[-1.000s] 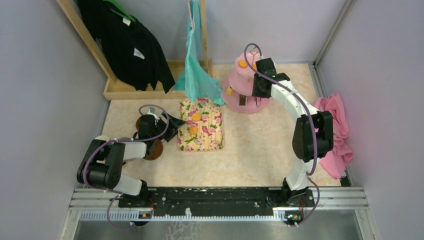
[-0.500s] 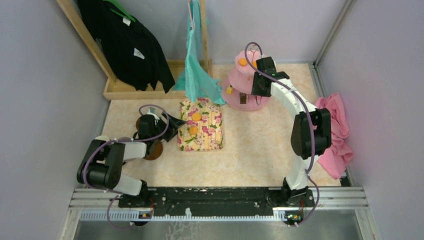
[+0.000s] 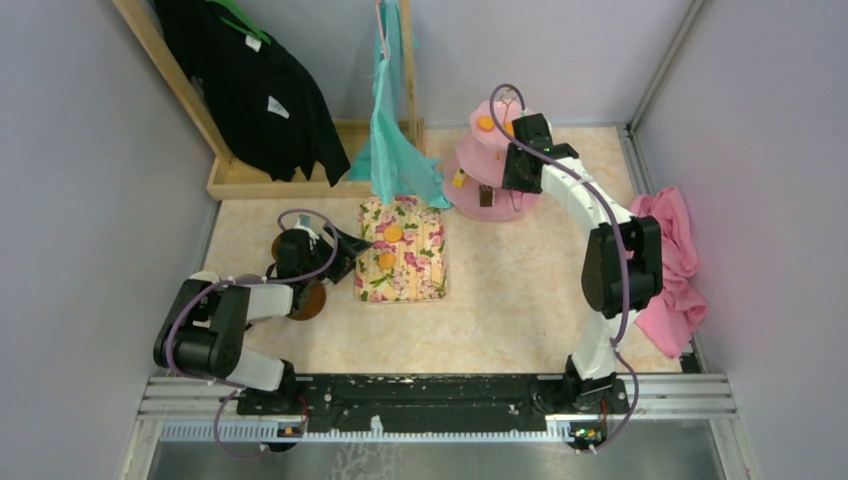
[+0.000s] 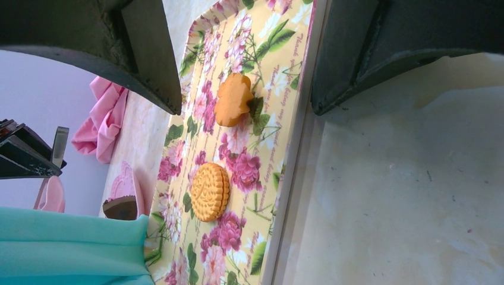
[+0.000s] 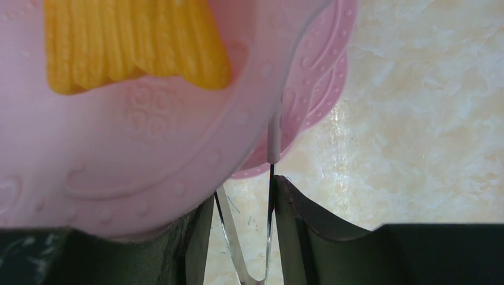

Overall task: Serve the afternoon tea
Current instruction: Place the desert on the desert table.

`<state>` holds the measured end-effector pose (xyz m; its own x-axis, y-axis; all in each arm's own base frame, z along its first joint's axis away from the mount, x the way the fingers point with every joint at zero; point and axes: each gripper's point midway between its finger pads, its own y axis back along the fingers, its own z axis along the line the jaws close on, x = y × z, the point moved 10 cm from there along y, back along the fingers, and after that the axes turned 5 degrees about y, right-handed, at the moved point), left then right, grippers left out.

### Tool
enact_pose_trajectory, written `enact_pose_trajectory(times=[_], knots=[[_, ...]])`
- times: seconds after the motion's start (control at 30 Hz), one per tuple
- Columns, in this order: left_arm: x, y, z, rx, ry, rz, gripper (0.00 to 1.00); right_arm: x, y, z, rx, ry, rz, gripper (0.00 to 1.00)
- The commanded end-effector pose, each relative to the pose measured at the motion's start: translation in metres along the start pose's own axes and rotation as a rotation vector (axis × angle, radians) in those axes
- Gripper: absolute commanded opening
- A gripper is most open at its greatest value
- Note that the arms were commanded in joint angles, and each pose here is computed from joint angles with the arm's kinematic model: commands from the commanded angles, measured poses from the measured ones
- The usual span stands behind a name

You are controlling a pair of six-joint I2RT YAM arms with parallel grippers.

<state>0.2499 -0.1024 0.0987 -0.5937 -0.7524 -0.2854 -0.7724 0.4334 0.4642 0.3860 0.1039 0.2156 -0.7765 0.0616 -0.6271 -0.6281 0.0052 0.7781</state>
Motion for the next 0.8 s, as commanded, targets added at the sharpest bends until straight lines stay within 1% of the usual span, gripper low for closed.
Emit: enact_pose_trajectory(times=[0.0, 0.13, 0.3, 0.77], knots=[[-0.001, 0.002, 0.000, -0.004, -0.005, 0.000, 0.86, -0.018, 0.015, -0.002, -0.012, -0.040, -0.107, 0.41], [0.000, 0.002, 0.000, -0.004, 0.002, 0.005, 0.86, -0.016, 0.015, -0.004, -0.003, -0.040, -0.102, 0.39], [0.000, 0.004, -0.001, 0.000, 0.000, 0.002, 0.86, -0.016, 0.023, -0.004, -0.012, -0.049, -0.129, 0.37], [-0.001, 0.007, -0.006, 0.011, -0.002, -0.005, 0.86, -0.016, 0.041, -0.007, -0.034, -0.056, -0.166, 0.36]])
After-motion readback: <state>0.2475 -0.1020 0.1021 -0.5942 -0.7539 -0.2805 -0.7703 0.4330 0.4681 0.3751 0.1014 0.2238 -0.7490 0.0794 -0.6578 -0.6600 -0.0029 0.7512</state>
